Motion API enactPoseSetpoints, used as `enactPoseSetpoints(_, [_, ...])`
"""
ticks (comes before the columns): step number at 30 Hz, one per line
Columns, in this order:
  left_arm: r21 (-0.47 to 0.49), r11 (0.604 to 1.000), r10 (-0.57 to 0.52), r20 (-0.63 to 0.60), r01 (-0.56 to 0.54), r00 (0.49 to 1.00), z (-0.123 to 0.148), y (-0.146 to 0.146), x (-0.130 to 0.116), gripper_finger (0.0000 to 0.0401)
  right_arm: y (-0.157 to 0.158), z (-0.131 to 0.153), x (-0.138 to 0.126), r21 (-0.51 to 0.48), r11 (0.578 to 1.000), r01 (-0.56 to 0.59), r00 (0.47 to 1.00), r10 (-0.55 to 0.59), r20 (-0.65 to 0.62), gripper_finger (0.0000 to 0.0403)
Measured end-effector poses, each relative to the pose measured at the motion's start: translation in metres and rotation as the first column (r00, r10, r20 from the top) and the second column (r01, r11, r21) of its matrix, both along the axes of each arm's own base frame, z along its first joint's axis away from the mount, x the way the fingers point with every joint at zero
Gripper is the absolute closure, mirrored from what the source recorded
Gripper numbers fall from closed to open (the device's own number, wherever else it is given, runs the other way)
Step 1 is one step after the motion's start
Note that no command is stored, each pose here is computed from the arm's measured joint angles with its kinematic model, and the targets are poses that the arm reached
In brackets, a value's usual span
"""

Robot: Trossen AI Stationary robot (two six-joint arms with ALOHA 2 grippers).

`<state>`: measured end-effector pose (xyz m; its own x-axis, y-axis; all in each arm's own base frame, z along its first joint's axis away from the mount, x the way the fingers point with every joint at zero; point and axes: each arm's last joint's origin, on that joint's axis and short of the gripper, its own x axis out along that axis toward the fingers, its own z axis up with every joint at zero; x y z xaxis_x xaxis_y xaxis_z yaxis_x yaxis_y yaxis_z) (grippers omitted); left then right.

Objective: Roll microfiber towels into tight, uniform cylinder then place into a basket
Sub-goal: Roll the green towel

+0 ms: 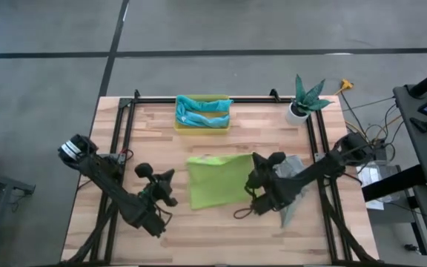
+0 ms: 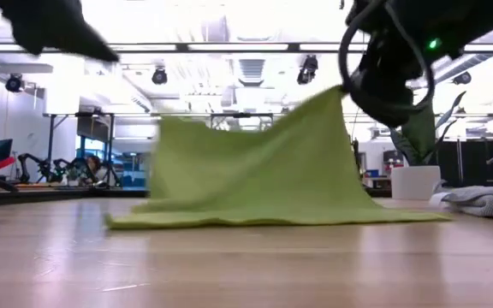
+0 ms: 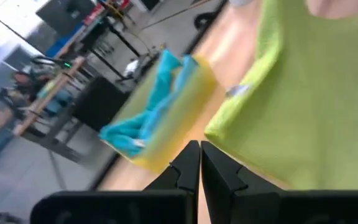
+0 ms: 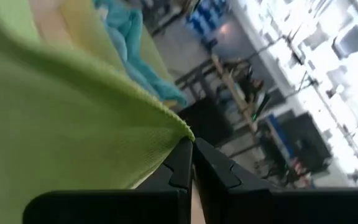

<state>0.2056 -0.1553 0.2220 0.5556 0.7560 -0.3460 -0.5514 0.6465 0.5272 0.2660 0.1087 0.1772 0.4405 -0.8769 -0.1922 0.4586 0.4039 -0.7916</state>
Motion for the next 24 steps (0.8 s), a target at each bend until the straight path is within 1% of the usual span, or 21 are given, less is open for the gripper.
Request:
enactPoseSetpoints(2, [-0.019, 1.000, -0.024, 0.002, 0.024, 1.000, -0.015, -0.003, 0.003, 0.0401, -0.004, -0.003, 0.000, 0.034, 0.999, 0.019, 1.000, -0.019, -0.003, 0.0394])
enactPoseSetpoints(5, [0.007, 0.998, -0.063, -0.049, 0.063, 0.997, -0.029, -0.004, 0.005, 0.0401, -0.003, -0.005, 0.000, 0.073, 0.997, 0.022, 1.000, -0.021, -0.018, 0.0394])
enactPoseSetpoints(8, [0.024, 0.998, -0.053, -0.060, 0.055, 0.997, -0.030, 0.000, 0.008, 0.0401, -0.003, -0.006, 0.000, 0.103, 0.994, 0.024, 0.999, -0.019, -0.050, 0.0394])
enactPoseSetpoints(11, [0.018, 0.999, -0.032, -0.033, 0.032, 0.999, -0.028, 0.004, 0.012, 0.0401, -0.002, -0.005, 0.001, 0.115, 0.993, 0.024, 0.998, -0.018, -0.055, 0.0394])
enactPoseSetpoints(14, [-0.011, 1.000, -0.023, -0.001, 0.023, 1.000, -0.030, 0.006, 0.021, 0.0401, -0.001, -0.006, 0.002, 0.136, 0.991, 0.023, 0.999, -0.017, -0.048, 0.0394])
enactPoseSetpoints(16, [-0.044, 0.998, -0.035, -0.008, 0.035, 0.999, -0.035, 0.007, 0.029, 0.0401, -0.002, -0.007, 0.002, 0.151, 0.988, 0.027, 0.998, -0.019, -0.053, 0.0394])
enactPoseSetpoints(18, [-0.102, 0.993, -0.071, -0.056, 0.065, 0.996, -0.040, 0.007, 0.039, 0.0401, -0.003, -0.009, 0.001, 0.151, 0.988, 0.027, 0.998, -0.019, -0.057, 0.0394])
enactPoseSetpoints(20, [-0.181, 0.976, -0.141, -0.098, 0.121, 0.985, -0.046, 0.008, 0.049, 0.0401, -0.003, -0.012, 0.001, 0.146, 0.989, 0.022, 0.998, -0.012, -0.068, 0.0394])
enactPoseSetpoints(22, [-0.249, 0.946, -0.241, -0.118, 0.206, 0.963, -0.054, 0.008, 0.059, 0.0401, -0.003, -0.013, 0.000, 0.144, 0.989, 0.022, 0.997, -0.011, -0.074, 0.0394])
enactPoseSetpoints(24, [-0.286, 0.914, -0.333, -0.118, 0.289, 0.936, -0.060, 0.011, 0.067, 0.0401, -0.003, -0.013, -0.001, 0.143, 0.990, 0.021, 0.997, -0.010, -0.076, 0.0394])
